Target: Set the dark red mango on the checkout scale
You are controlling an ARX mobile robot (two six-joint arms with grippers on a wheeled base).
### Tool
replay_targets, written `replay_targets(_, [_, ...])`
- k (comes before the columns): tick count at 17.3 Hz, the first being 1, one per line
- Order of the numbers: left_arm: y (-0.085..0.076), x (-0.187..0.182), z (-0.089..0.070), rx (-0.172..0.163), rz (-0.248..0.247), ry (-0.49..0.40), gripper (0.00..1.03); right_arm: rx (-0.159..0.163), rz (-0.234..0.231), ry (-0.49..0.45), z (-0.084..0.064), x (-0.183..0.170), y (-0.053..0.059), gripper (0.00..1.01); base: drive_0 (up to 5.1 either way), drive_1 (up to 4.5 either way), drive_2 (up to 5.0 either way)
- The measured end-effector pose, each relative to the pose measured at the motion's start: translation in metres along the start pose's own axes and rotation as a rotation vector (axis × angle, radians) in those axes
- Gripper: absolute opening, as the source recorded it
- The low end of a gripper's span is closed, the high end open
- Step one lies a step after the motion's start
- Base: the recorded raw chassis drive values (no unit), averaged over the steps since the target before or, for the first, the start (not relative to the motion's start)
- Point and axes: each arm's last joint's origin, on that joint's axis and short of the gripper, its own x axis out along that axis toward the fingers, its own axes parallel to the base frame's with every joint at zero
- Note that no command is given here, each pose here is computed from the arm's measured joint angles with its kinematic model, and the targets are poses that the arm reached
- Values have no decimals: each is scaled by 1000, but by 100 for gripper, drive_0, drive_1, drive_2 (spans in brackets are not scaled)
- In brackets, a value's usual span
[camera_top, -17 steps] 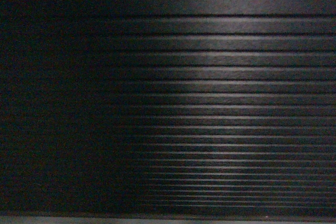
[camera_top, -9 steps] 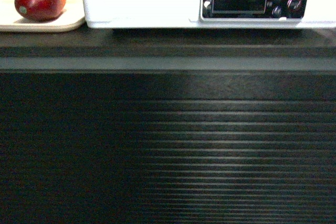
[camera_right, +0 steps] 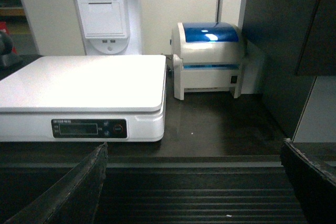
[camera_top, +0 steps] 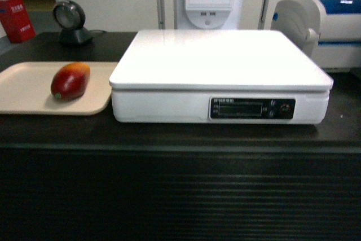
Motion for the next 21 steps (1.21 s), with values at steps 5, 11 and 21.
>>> replay_targets(5, [0,0,0,0,1,0,98,0,0,2,0,0,0,98,0,0,0])
replay_targets(11, [0,0,0,0,1,0,98,0,0,2,0,0,0,98,0,0,0])
replay_targets(21, [-10,13,9,-47,201,196,98,0,2,1,0,0,0,98,0,0,0])
